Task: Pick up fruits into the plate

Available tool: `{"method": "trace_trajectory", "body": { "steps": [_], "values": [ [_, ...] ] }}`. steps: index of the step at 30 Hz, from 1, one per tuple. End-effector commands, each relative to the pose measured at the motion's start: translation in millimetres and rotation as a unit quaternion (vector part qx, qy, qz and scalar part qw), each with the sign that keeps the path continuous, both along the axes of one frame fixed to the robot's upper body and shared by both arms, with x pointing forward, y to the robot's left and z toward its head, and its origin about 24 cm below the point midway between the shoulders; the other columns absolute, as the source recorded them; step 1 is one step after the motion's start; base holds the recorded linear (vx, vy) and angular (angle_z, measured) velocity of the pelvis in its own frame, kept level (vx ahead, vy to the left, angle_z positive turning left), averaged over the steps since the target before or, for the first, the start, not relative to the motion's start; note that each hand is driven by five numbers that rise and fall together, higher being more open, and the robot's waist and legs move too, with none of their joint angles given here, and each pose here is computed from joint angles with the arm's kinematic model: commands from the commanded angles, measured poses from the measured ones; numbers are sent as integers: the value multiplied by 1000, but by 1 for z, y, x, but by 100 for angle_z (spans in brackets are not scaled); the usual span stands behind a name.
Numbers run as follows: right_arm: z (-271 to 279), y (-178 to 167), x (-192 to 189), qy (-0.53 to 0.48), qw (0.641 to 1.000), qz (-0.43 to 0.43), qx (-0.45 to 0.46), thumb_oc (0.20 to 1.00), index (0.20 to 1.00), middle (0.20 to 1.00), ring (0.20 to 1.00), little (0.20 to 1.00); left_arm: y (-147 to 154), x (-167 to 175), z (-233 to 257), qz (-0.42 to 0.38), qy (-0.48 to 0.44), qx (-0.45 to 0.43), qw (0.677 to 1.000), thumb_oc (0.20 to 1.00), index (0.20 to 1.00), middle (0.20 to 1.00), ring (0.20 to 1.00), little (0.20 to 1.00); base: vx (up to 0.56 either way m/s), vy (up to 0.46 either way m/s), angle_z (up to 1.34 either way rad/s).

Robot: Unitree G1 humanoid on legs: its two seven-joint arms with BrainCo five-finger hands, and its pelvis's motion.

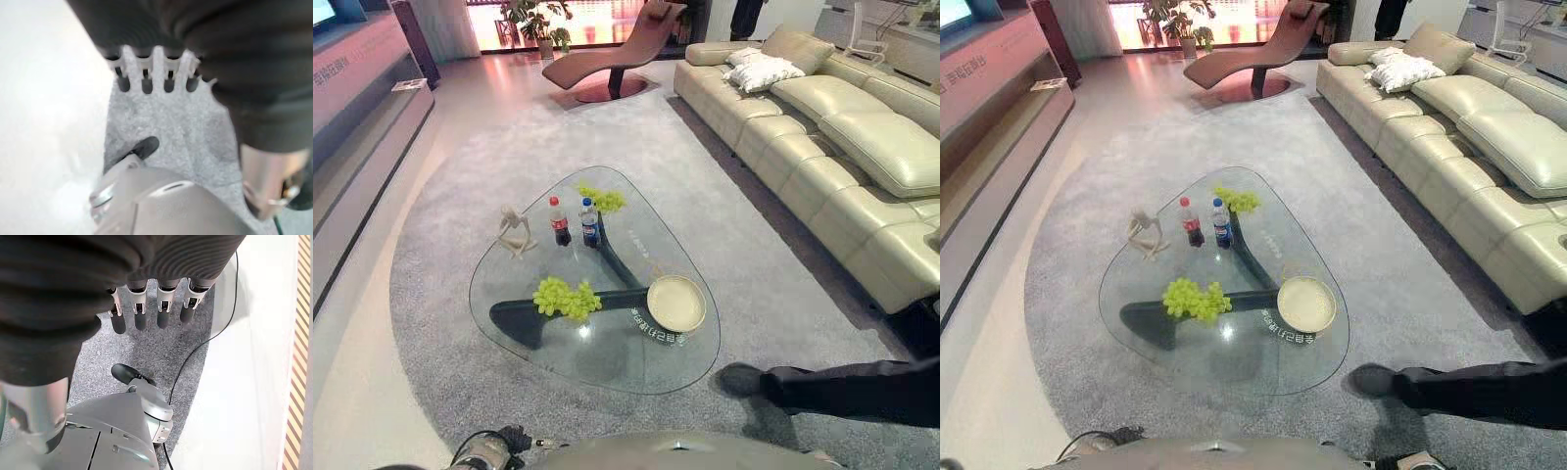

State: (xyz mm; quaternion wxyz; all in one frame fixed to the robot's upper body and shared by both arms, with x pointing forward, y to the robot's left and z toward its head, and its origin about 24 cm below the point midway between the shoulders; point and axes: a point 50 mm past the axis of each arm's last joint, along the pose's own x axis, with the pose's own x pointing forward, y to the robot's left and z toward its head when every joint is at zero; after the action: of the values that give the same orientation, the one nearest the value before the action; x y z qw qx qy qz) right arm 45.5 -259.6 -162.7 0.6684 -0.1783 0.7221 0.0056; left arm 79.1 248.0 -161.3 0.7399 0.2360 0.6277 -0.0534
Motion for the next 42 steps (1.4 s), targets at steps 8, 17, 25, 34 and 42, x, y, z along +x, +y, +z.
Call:
{"method": "trace_trajectory", "body": {
  "steps": [8,17,25,34,42],
  "values": [
    [4,-4,23,-3,1000,22,-15,1000,1000,1000,1000,1000,9,25,7,-7,-41,29,999,1000,1000,1000,1000,1000,8,-3,-11],
    [4,-2,24,-11,1000,15,-11,1000,1000,1000,1000,1000,12,29,9,-10,-74,53,996,1000,1000,1000,1000,1000,0,0,0],
    [7,-10,25,-12,1000,11,-20,1000,1000,1000,1000,1000,17,70,30,16,-230,87,969,1000,1000,1000,1000,1000,-5,0,-2],
    [14,-25,40,-38,998,15,-41,1000,1000,1000,1000,1000,31,145,91,10,-434,192,880,1000,1000,1000,1000,1000,-44,15,-3],
    [21,-29,66,-96,993,37,-52,1000,1000,1000,1000,1000,33,203,158,-70,-555,294,775,1000,1000,1000,1000,1000,-120,39,-8]
  ]
}}
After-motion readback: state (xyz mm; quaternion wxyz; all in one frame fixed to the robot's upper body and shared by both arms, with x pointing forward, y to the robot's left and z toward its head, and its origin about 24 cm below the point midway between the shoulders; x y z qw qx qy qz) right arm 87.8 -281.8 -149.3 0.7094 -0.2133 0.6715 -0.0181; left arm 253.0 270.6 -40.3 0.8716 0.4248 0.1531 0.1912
